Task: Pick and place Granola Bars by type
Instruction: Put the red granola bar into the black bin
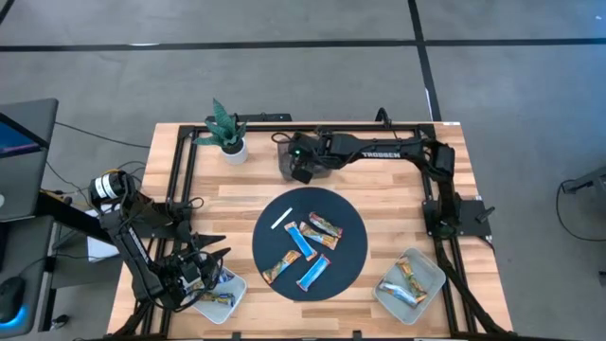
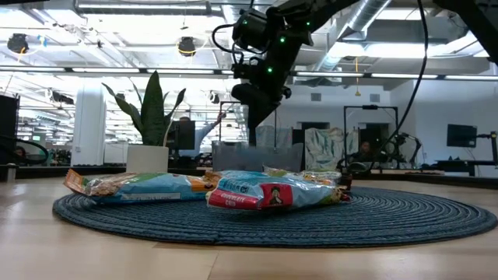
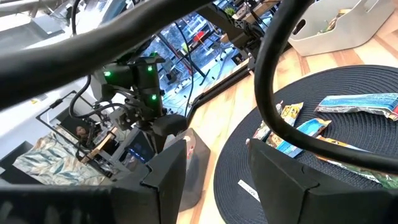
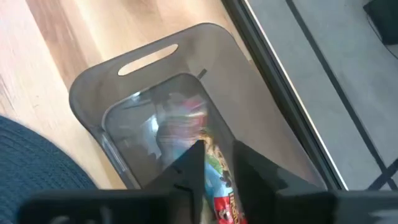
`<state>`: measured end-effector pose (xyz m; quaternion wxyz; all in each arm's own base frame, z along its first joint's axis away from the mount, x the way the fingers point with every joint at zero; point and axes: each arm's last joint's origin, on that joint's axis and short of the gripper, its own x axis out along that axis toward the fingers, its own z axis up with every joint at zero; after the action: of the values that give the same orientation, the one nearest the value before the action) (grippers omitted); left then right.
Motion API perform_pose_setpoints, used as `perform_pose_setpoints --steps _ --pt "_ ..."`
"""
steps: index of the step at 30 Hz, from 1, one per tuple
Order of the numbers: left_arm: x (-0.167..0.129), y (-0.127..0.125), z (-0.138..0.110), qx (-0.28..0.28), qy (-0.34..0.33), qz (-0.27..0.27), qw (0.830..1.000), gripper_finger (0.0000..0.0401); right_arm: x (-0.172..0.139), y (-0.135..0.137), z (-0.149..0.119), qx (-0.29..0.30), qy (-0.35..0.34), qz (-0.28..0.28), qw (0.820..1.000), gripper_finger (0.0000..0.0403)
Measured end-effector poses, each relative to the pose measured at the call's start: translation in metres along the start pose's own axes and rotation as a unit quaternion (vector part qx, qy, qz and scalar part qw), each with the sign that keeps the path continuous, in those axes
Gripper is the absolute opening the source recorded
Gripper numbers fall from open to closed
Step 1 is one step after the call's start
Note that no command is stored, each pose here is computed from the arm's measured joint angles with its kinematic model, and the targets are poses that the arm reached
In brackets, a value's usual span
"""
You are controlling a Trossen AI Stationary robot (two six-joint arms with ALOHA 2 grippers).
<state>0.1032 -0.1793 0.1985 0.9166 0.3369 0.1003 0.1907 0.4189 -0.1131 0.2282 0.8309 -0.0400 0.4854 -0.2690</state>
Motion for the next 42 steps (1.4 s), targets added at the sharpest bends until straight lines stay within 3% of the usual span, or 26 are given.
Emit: perform_pose_setpoints --steps 7,13,19,25,30,37,42 --pt "0.0 0.0 0.0 -0.003 0.004 0.0 1.0 0.0168 -0.007 0.011 0.0 -0.009 -0.002 0.008 1.0 0.0147" --pt "0.0 -0.001 -0.002 -0.004 0.028 -0.001 1.0 0.0168 -0.037 0.058 -0.006 -0.066 -0.006 0.048 0.997 0.017" --pt "0.0 -0.001 0.0 0.017 0.007 0.0 1.0 0.0168 -0.067 0.111 -0.029 -0.095 0.032 0.096 0.99 0.0165" --pt "0.001 0.0 0.002 0.045 -0.034 0.003 0.998 0.0168 -0.095 0.148 -0.056 -0.068 0.086 0.1 0.989 0.0154" --pt "0.009 0.001 0.002 0.058 -0.022 0.017 0.998 0.0168 -0.109 0.166 -0.07 -0.029 0.105 0.094 0.99 0.0147" --pt "0.028 0.004 0.0 0.069 0.01 0.05 0.996 0.0168 -0.097 0.165 -0.09 0.023 0.159 0.055 0.985 0.0152" --pt "0.039 0.007 -0.001 0.072 0.031 0.07 0.994 0.0168 -0.091 0.169 -0.094 0.024 0.163 0.076 0.983 0.0173"
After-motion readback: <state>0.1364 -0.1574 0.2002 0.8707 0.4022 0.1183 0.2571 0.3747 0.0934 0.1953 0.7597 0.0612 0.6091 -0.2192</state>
